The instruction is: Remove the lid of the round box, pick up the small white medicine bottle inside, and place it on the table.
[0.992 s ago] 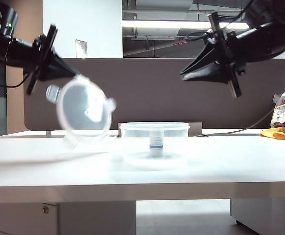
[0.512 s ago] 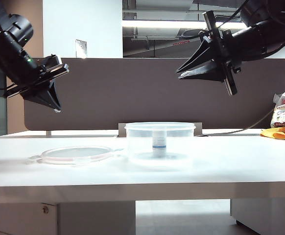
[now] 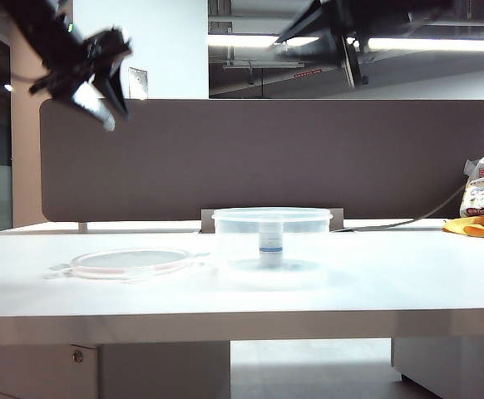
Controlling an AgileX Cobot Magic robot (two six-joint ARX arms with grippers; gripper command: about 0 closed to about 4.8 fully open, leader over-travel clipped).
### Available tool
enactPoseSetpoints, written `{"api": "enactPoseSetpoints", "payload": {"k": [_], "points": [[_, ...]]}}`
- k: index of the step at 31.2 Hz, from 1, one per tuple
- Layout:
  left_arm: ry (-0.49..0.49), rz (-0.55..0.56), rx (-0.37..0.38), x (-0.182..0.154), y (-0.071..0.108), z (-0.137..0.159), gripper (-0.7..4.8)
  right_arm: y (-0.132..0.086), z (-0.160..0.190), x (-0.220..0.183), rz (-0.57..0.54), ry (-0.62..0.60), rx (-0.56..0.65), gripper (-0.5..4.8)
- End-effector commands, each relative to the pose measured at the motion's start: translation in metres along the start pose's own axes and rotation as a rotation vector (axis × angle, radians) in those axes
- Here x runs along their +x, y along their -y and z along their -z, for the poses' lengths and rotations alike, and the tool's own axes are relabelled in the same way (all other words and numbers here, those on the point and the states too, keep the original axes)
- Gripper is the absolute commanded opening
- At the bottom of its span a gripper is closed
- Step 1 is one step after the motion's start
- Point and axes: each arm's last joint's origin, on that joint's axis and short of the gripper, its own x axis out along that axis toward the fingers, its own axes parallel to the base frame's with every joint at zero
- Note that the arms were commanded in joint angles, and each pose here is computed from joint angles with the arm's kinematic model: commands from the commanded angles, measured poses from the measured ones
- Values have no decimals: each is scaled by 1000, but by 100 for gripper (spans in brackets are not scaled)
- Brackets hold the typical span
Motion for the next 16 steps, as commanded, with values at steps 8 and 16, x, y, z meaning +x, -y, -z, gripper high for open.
{"api": "enactPoseSetpoints", "payload": {"k": [8, 16], "points": [[36, 9, 88, -32, 41, -12, 156, -56, -63, -27, 368, 96, -444, 67], [-93, 48, 159, -25, 71, 1, 156, -78, -62, -22, 762, -48, -613, 67]]}}
